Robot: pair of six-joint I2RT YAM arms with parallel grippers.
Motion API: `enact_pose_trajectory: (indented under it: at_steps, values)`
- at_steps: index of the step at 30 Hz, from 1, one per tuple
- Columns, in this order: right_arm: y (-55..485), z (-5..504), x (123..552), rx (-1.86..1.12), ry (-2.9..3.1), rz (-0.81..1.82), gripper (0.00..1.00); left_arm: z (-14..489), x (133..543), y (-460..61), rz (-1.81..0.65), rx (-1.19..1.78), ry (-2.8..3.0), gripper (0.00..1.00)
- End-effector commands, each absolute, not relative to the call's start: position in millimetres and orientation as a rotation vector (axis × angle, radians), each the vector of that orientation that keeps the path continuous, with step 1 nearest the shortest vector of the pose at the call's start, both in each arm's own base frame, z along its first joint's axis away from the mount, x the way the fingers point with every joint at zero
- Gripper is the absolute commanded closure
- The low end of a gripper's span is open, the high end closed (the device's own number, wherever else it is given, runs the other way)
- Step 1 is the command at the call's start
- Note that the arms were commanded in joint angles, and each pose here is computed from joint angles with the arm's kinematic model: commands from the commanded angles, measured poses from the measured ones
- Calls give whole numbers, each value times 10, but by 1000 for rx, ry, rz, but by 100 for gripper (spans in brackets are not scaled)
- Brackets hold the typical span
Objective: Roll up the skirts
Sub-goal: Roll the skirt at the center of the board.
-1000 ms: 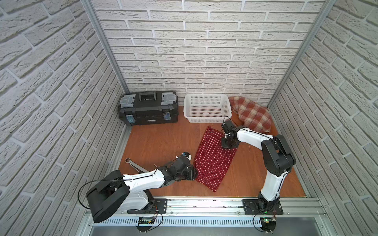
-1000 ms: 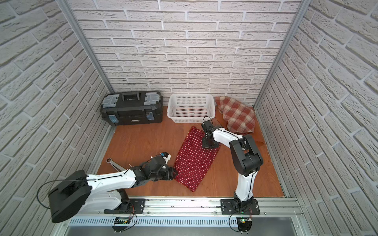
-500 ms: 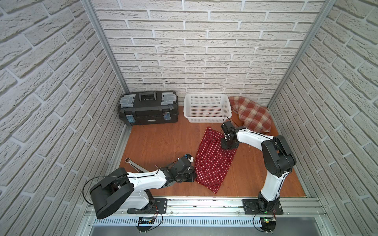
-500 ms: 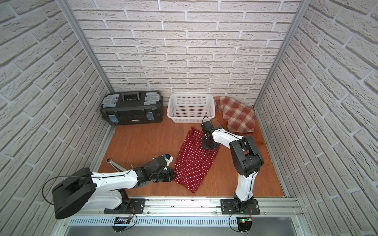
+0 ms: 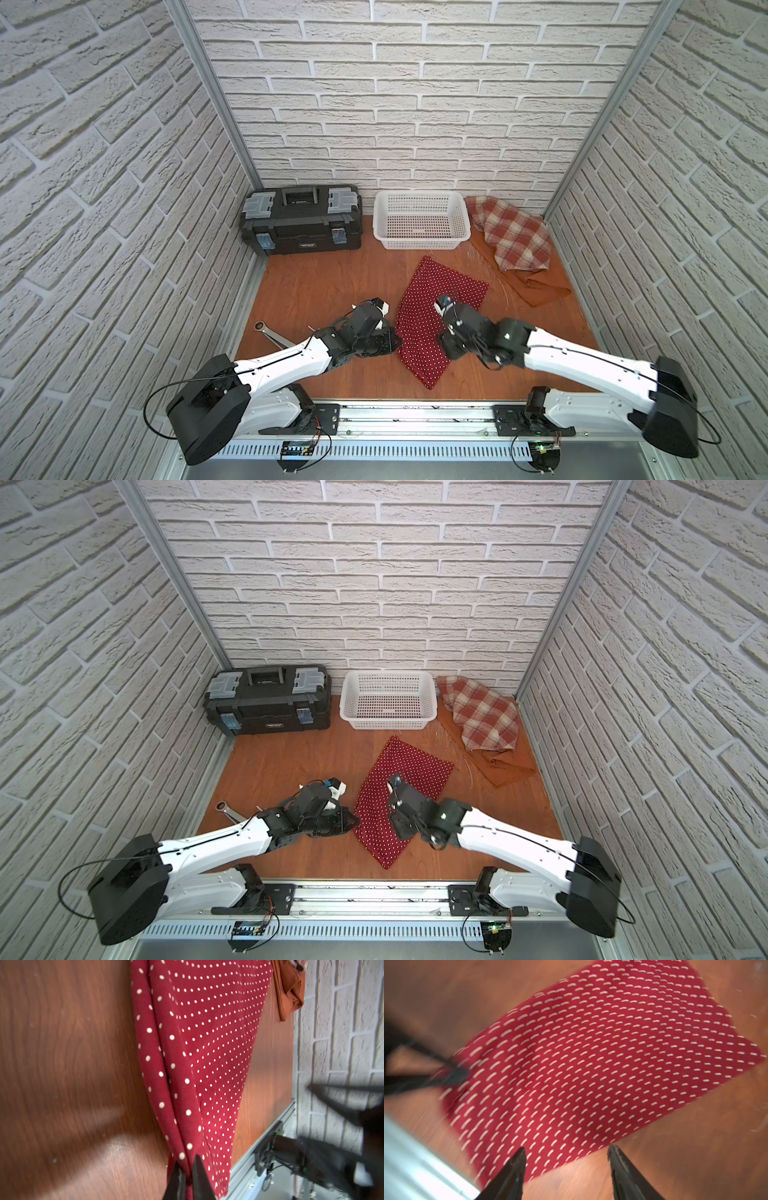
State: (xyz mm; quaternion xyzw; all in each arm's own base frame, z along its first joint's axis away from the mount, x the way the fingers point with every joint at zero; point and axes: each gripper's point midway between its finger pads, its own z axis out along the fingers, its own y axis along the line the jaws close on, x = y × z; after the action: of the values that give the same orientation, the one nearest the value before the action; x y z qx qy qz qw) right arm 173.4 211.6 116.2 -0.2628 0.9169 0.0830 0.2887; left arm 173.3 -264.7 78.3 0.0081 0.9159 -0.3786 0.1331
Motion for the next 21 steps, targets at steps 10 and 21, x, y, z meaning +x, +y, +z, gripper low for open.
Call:
enact_pose_trajectory:
  at_steps: [10, 21]
  values:
    - [2918, 986, 1218, -942, 2102, 29, 13, 781, 1697, -2740, -1284, -210, 2649, 100]
    - [2828, 631, 1374, -908, 2101, -369, 4, 809, 1631, -2639, -1310, -301, 2599, 100]
